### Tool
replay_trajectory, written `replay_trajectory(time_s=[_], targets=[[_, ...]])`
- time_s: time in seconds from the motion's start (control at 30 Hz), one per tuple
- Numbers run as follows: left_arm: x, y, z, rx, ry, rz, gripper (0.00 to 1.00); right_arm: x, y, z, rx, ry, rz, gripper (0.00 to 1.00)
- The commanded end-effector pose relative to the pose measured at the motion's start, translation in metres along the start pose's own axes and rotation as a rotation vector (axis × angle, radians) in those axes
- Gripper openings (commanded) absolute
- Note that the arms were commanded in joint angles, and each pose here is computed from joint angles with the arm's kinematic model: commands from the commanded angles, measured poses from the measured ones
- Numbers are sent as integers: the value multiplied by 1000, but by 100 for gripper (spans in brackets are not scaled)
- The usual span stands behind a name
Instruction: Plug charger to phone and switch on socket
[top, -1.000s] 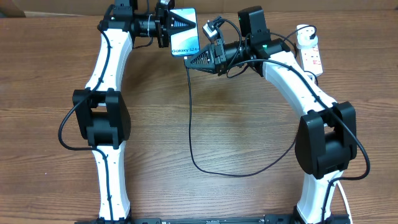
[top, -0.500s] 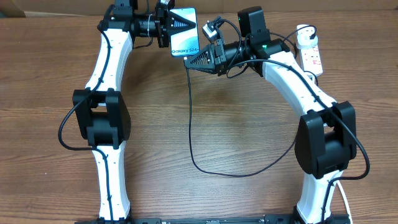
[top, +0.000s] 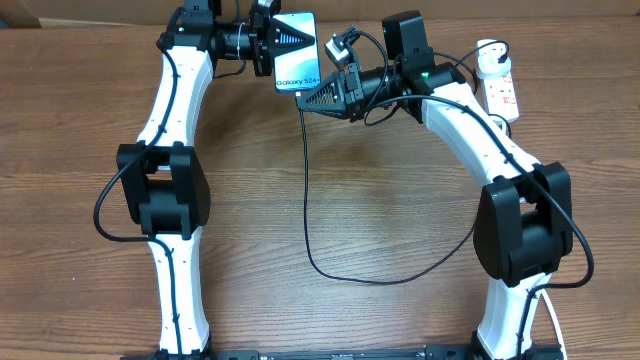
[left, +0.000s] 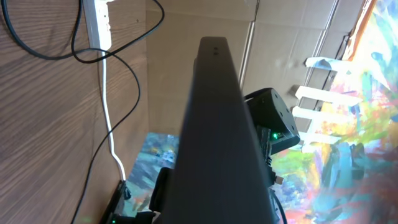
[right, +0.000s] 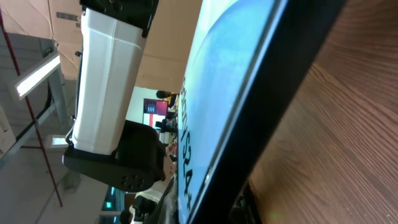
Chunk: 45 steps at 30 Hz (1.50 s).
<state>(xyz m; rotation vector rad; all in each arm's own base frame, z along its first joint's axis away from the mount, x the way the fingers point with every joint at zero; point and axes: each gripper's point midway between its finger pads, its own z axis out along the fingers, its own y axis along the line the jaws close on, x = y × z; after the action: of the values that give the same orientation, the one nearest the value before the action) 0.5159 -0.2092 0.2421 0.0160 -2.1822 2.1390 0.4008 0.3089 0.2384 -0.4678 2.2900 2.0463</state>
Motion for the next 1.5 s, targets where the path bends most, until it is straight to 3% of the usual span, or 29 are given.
replay_trajectory(time_s=[0.0, 1.47], targets=[[10, -28, 2, 24, 30, 113, 4, 0, 2, 1, -12, 7, -15, 4], [8, -28, -6, 24, 15, 109, 4, 0, 2, 1, -12, 8, -10, 4]])
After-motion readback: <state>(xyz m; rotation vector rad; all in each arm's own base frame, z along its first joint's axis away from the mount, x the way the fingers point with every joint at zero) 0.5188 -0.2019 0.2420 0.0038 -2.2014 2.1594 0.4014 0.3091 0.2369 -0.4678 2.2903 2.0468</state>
